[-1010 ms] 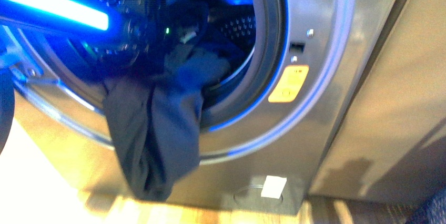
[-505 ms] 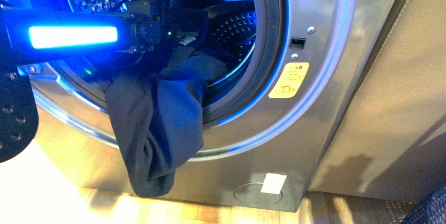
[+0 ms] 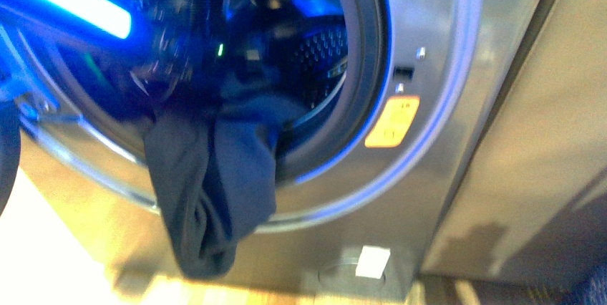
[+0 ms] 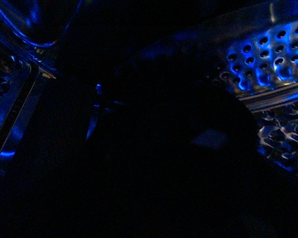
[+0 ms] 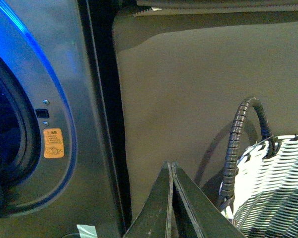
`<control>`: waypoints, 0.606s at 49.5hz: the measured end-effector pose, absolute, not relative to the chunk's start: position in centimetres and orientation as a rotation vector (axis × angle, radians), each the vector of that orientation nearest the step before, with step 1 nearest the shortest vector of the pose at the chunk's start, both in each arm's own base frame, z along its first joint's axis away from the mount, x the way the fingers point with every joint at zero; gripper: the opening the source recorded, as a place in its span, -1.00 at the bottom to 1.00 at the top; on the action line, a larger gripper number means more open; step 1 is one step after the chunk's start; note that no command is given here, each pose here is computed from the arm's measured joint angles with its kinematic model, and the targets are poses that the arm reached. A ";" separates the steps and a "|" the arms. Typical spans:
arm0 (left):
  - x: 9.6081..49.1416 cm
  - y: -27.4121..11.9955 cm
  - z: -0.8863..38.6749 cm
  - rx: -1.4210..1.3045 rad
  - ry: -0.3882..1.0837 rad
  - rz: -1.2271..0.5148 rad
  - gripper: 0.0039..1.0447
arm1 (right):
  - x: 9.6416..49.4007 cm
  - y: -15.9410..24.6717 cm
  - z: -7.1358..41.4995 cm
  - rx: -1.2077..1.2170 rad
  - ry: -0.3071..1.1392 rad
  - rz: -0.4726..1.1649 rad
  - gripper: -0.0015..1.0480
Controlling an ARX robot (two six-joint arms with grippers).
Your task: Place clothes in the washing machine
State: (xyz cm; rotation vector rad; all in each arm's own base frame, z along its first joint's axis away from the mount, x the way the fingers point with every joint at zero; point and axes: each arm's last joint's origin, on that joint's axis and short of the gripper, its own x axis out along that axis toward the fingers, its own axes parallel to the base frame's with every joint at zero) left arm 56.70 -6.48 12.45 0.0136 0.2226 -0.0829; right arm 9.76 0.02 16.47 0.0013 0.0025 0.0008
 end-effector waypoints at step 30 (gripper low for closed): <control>45.4 -6.6 15.3 0.015 0.241 -0.219 0.88 | 9.8 0.0 16.5 0.001 0.002 0.001 -0.95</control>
